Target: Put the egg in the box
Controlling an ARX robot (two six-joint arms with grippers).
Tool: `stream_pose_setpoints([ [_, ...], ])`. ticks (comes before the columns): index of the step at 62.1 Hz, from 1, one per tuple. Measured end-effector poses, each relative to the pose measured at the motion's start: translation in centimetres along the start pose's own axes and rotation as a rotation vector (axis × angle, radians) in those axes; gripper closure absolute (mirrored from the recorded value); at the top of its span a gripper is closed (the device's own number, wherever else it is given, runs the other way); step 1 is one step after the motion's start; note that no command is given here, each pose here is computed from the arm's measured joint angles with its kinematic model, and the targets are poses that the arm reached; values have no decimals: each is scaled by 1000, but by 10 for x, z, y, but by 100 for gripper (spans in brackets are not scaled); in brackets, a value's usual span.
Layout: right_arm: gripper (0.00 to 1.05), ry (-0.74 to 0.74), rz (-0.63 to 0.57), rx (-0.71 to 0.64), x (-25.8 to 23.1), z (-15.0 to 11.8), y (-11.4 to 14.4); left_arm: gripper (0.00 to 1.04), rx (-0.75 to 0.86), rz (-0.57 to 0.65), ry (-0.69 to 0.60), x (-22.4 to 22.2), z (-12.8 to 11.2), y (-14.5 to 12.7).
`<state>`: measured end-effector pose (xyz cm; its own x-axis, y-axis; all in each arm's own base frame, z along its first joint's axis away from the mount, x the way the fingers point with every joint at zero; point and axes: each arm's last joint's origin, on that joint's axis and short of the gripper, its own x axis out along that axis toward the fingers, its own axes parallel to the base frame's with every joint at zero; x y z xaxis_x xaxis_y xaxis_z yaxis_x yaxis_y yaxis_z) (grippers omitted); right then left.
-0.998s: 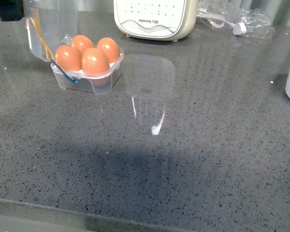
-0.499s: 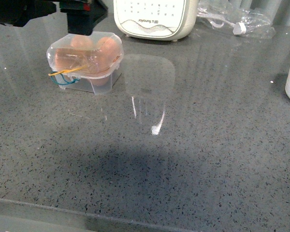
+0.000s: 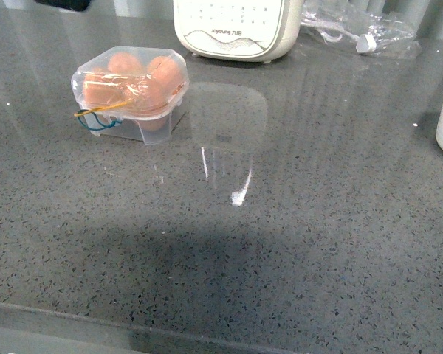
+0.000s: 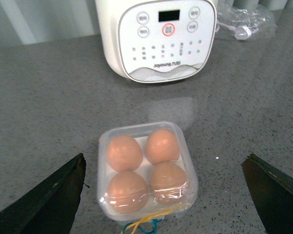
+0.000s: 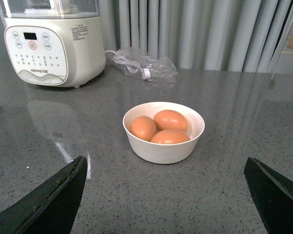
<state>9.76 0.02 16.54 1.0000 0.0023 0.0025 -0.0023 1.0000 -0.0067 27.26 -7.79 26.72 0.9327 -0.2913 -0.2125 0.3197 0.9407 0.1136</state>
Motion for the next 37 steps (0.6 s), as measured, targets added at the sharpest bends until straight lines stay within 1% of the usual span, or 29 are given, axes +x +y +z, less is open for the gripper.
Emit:
stream_pose_setpoints([
  [8, 7, 0, 0, 0, 0, 0, 0, 7, 44, 88, -21, -45, 11, 3],
  [15, 7, 0, 0, 0, 0, 0, 0, 7, 49, 134, -26, -75, 13, 6],
  [22, 7, 0, 0, 0, 0, 0, 0, 7, 44, 181, -20, -104, 9, 9],
  [30, 7, 0, 0, 0, 0, 0, 0, 7, 36, 243, -1, -130, -4, 15],
  [33, 7, 0, 0, 0, 0, 0, 0, 16, -18, 285, -84, -137, -12, 18],
  [37, 7, 0, 0, 0, 0, 0, 0, 26, -69, 285, -173, -145, -27, 23],
])
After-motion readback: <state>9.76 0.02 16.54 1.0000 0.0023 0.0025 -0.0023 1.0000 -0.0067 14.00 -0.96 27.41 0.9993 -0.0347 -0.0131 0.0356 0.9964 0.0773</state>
